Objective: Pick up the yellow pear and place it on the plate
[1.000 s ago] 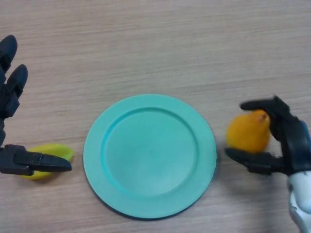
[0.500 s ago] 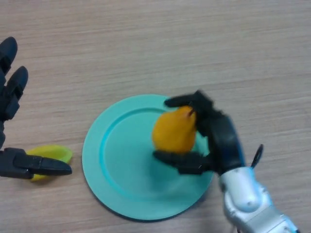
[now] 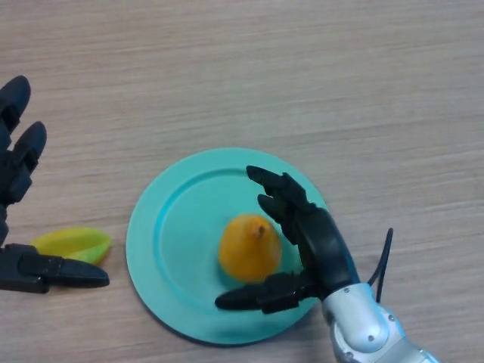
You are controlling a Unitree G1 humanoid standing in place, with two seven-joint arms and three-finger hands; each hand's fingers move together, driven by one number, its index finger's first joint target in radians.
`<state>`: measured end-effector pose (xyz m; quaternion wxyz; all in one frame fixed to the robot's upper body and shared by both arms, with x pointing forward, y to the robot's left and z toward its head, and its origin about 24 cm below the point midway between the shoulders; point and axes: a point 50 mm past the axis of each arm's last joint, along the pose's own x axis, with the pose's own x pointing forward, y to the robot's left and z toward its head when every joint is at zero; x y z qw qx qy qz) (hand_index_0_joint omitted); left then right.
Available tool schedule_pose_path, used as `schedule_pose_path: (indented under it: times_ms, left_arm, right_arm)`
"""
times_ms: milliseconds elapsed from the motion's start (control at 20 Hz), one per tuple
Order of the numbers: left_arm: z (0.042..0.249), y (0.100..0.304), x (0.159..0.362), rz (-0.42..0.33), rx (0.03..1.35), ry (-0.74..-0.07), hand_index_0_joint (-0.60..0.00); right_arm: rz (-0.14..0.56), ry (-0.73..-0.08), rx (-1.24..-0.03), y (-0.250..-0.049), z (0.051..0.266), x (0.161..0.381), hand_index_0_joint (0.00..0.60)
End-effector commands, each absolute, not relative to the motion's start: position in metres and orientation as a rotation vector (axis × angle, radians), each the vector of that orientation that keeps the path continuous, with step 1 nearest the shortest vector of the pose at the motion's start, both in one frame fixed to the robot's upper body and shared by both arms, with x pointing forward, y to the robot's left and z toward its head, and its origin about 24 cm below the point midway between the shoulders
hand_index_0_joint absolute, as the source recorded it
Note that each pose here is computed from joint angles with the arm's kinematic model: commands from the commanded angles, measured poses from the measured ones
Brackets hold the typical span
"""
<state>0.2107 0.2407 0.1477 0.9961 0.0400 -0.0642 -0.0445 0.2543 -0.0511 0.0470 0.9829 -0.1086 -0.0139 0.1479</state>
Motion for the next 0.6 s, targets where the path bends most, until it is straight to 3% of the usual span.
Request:
schedule_pose_path:
  times_ms: [50,200,450,600]
  left_arm:
    - [0.183,0.250,0.201,-0.053,0.121,-0.325,0.000]
    - [0.182,0.249,0.201,-0.051,0.120,-0.331,0.000]
    - [0.188,0.252,0.201,-0.031,0.125,-0.357,0.000]
    - [0.188,0.250,0.202,-0.037,0.132,-0.361,0.000]
  right_arm:
    - [0.257,-0.325,-0.173,-0.056,0.103,0.263,0.000]
    - [0.249,-0.390,-0.165,-0.067,0.125,0.261,0.000]
    - [0.247,-0.465,-0.159,-0.106,0.159,0.242,0.000]
    - [0.260,-0.439,-0.145,-0.129,0.163,0.228,0.000]
